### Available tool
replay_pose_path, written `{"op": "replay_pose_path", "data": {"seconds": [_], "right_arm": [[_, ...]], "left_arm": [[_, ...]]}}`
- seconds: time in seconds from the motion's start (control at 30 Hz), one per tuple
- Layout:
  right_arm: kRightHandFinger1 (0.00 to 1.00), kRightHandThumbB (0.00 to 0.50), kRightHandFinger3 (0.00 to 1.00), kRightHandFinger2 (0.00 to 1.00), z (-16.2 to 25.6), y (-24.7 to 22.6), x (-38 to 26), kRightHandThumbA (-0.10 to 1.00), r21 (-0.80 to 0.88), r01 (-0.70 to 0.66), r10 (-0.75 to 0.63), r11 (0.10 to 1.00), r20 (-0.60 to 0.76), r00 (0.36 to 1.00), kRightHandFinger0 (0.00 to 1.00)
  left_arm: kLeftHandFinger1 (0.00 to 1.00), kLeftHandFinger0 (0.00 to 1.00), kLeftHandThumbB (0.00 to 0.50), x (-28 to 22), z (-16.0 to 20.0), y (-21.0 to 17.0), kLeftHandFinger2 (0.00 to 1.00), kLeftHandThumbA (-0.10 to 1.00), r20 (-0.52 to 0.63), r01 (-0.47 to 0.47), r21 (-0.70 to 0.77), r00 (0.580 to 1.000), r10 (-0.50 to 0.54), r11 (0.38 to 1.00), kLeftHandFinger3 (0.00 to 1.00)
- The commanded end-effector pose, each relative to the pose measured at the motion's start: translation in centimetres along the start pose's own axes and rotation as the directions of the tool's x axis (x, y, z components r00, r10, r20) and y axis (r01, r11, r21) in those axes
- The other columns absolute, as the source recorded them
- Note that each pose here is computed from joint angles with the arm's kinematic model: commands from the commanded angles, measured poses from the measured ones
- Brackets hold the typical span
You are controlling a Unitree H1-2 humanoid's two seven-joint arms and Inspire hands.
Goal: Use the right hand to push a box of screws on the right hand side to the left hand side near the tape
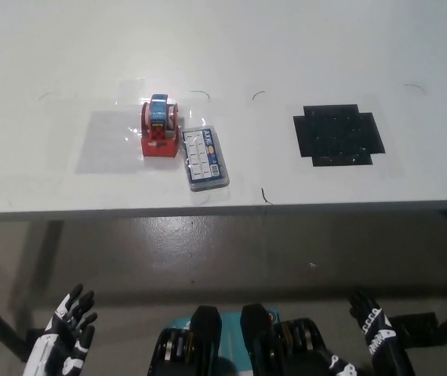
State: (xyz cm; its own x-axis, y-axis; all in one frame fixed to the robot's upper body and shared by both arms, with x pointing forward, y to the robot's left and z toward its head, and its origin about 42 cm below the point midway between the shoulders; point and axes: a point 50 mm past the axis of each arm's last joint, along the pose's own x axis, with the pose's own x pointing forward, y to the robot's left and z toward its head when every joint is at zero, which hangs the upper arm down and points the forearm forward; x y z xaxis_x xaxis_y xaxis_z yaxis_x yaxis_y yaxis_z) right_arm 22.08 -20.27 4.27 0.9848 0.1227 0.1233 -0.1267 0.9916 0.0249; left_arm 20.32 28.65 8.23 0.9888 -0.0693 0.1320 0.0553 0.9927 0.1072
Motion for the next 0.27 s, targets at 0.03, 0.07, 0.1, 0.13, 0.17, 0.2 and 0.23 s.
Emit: {"op": "replay_pose_path", "data": {"seconds": [0.03, 0.07, 0.1, 0.13, 0.17, 0.2, 0.23], "right_arm": [[1.00, 0.250, 1.00, 1.00, 0.91, 0.18, 0.69, 0.87, 0.061, 0.008, -0.013, 0.998, 0.073, 0.997, 1.00], [1.00, 0.242, 1.00, 1.00, 0.87, 0.12, 0.73, 0.86, 0.058, 0.006, -0.011, 0.998, 0.072, 0.997, 1.00], [1.00, 0.253, 1.00, 1.00, 0.84, 0.09, 0.72, 0.86, 0.057, 0.010, -0.014, 0.998, 0.070, 0.997, 1.00], [1.00, 0.255, 1.00, 1.00, 0.83, 0.08, 0.71, 0.86, 0.056, 0.011, -0.015, 0.998, 0.070, 0.997, 1.00], [1.00, 0.254, 1.00, 1.00, 0.78, 0.02, 0.73, 0.86, 0.051, 0.010, -0.014, 0.999, 0.067, 0.998, 1.00], [1.00, 0.254, 1.00, 1.00, 0.78, 0.00, 0.71, 0.86, 0.046, 0.011, -0.014, 0.999, 0.067, 0.998, 1.00], [1.00, 0.254, 1.00, 1.00, 0.78, 0.00, 0.71, 0.86, 0.046, 0.011, -0.014, 0.999, 0.067, 0.998, 1.00]], "left_arm": [[1.00, 1.00, 0.174, 0.11, 0.46, -0.01, 1.00, 0.69, 0.039, 0.011, -0.012, 0.999, -0.011, 1.000, 1.00], [1.00, 1.00, 0.175, 0.07, 0.47, -0.07, 1.00, 0.69, 0.033, 0.010, -0.012, 0.999, -0.010, 1.000, 1.00], [1.00, 1.00, 0.181, 0.01, 0.48, -0.12, 1.00, 0.69, 0.029, 0.010, -0.012, 1.000, -0.010, 1.000, 1.00], [1.00, 1.00, 0.181, -0.03, 0.48, -0.13, 1.00, 0.69, 0.027, 0.009, -0.013, 1.000, -0.008, 1.000, 1.00], [1.00, 1.00, 0.182, -0.04, 0.48, -0.13, 1.00, 0.69, 0.026, 0.006, -0.015, 1.000, -0.005, 1.000, 1.00], [1.00, 1.00, 0.182, -0.02, 0.46, -0.11, 1.00, 0.68, 0.026, 0.007, -0.020, 1.000, -0.007, 1.000, 1.00], [1.00, 1.00, 0.182, -0.02, 0.46, -0.11, 1.00, 0.68, 0.026, 0.007, -0.020, 1.000, -0.007, 1.000, 1.00]]}}
